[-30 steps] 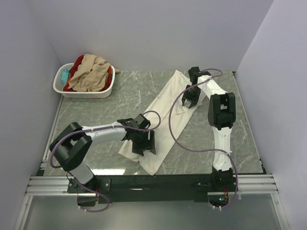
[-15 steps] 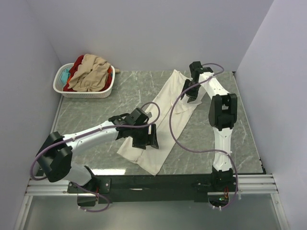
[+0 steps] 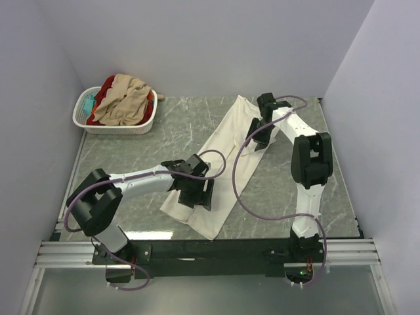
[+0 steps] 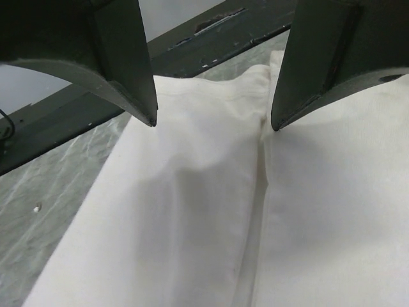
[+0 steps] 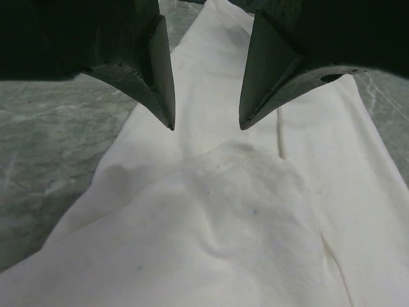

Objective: Fold and stack the t-shirts
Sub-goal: Fold the tshirt

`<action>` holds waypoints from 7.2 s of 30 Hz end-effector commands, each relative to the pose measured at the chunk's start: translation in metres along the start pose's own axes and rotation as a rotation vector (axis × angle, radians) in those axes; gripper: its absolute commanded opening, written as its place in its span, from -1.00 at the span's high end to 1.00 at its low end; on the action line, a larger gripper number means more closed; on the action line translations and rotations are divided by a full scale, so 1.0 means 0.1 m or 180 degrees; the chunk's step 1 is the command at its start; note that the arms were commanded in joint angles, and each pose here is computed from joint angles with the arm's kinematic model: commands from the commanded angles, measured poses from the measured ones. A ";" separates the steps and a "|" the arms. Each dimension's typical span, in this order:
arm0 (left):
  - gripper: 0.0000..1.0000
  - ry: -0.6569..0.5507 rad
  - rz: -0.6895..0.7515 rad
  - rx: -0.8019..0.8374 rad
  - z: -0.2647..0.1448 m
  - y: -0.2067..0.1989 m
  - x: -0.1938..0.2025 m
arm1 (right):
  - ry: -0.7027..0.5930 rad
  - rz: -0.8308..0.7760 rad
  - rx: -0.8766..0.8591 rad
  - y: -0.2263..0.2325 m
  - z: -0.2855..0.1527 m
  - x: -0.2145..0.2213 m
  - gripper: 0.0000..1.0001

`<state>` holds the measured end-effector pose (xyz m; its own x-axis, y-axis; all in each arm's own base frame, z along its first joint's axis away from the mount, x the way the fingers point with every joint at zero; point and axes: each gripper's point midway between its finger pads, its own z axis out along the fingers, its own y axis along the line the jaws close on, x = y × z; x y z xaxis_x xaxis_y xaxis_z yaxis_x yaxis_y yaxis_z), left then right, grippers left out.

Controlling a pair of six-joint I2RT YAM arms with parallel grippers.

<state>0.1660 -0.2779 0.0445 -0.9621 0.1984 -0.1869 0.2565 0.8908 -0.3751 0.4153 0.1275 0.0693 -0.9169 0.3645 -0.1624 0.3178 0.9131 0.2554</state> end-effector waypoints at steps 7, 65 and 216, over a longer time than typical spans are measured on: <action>-0.54 0.0149 0.0068 0.0249 0.11 -0.13 0.06 | 0.0090 0.0204 0.0133 0.10 0.43 -0.03 -0.04; -0.52 -0.0654 -0.0746 -0.0147 -0.67 0.77 0.09 | 0.0200 -0.0266 -0.0292 0.03 -0.56 3.04 -0.08; 0.99 -0.1101 -0.0744 0.0630 -0.32 0.35 -2.83 | -0.0756 0.0220 0.0602 -0.28 -0.47 0.48 1.00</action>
<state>0.4195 -0.2809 0.0890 -0.9339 -0.1891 -0.3033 0.0040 0.8429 -0.5381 0.3284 0.1210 0.0866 -0.8303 0.4524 -0.3255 0.4435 0.8900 0.1056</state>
